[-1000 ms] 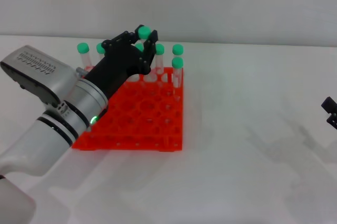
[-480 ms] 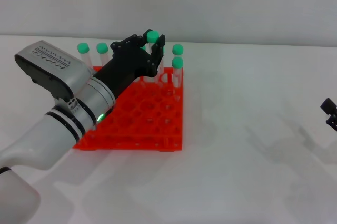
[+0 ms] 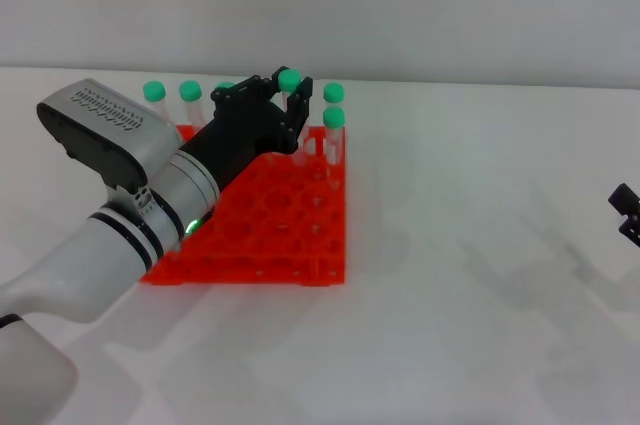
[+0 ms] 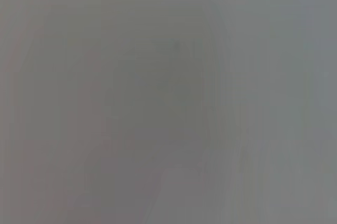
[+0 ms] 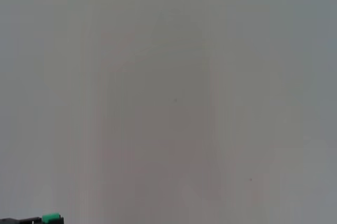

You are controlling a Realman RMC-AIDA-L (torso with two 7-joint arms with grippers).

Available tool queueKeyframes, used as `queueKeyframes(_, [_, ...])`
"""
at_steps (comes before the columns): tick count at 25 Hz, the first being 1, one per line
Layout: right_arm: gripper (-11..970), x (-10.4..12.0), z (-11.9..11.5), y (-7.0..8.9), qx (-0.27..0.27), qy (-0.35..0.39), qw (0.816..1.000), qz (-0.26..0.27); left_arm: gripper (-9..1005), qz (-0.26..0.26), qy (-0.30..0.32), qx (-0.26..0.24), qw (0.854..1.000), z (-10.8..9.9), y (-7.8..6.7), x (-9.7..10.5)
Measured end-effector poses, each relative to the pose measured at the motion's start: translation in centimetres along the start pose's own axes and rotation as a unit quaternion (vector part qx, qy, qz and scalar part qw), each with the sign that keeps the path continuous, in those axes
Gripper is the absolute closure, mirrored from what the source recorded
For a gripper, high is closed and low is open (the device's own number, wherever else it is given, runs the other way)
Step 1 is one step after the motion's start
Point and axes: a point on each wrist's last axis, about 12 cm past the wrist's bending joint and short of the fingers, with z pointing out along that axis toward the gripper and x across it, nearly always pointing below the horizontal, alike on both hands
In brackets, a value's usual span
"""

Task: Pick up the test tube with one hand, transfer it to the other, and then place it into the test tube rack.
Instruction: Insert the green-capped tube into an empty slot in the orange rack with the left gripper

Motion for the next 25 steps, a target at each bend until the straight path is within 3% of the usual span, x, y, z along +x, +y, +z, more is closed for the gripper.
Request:
queueKeyframes(23, [102,-0.3,-0.6,-0.1,0.002,-0.01,1.0,-0.002,664,0.003,0.044,-0.002,0.999,-0.4,-0.2,1.3])
queueKeyframes(25, [102,-0.2,-0.7,-0.1,0.004,-0.009,1.0,-0.001,512,-0.001,0.047,-0.006,0.999,-0.9,-0.2,1.6])
